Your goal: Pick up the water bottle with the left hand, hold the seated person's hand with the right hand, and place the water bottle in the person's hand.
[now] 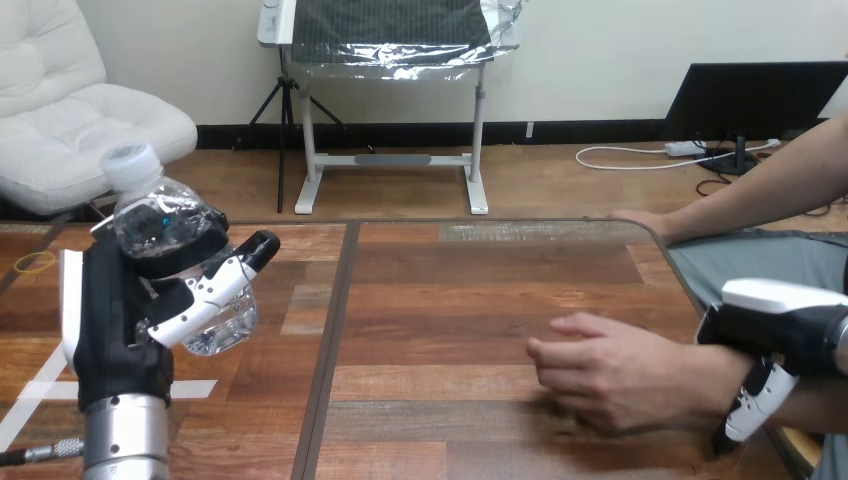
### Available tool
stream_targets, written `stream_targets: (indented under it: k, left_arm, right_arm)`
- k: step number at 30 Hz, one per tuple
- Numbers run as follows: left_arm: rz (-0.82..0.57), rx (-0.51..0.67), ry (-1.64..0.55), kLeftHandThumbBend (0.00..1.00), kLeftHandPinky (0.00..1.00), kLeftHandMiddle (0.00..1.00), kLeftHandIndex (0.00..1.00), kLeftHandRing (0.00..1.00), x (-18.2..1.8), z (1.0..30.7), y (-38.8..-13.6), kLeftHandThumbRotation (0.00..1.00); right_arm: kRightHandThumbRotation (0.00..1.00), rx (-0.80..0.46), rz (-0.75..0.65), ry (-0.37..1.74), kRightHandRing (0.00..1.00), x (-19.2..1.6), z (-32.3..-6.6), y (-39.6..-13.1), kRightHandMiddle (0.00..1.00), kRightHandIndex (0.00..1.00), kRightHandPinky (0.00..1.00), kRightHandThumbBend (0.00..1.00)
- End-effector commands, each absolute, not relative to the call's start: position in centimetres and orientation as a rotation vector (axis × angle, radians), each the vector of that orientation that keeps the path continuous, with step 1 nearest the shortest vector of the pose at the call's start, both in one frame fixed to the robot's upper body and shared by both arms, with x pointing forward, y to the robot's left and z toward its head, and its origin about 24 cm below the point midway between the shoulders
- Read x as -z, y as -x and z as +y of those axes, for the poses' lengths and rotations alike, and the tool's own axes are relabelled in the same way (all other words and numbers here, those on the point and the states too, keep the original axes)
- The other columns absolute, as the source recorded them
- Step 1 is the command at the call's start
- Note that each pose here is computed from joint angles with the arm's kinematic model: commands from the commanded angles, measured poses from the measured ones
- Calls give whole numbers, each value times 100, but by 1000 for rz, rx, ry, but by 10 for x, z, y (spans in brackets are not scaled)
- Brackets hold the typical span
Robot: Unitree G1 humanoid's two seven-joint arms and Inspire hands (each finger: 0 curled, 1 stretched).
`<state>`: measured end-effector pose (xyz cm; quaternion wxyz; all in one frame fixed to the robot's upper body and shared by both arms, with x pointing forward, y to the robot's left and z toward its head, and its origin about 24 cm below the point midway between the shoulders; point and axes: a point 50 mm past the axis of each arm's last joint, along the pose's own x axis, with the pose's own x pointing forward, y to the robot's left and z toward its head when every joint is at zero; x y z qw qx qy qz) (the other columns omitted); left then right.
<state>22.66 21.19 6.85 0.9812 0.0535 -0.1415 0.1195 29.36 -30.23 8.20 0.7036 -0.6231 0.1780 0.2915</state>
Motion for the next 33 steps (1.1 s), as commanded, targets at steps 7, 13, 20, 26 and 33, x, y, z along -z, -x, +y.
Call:
stream_targets:
  k: [7, 13, 20, 26, 33]
  left_arm:
    - [-408, -194, -102, 52, 17, 28, 37, 22, -92, 198, -245, 0]
    - [-409, -184, -109, 53, 17, 28, 37, 23, -92, 196, -247, 0]
    - [-408, -174, -100, 53, 17, 28, 37, 23, -92, 193, -250, 0]
    - [-407, -162, -98, 54, 18, 29, 37, 23, -92, 191, -252, 0]
    - [-406, -144, -73, 54, 19, 29, 38, 24, -92, 187, -255, 0]
  right_arm:
    - [0, -515, 227, 1359, 20, -129, -303, -305, 27, 29, 15, 78]
    - [0, -505, 209, 1346, 19, -136, -302, -306, 26, 28, 14, 78]
    - [0, -495, 206, 1351, 18, -143, -301, -307, 26, 29, 13, 78]
    - [0, -489, 198, 1349, 18, -146, -299, -308, 26, 28, 13, 78]
    - [0, -487, 188, 1353, 18, -149, -296, -310, 26, 29, 13, 78]
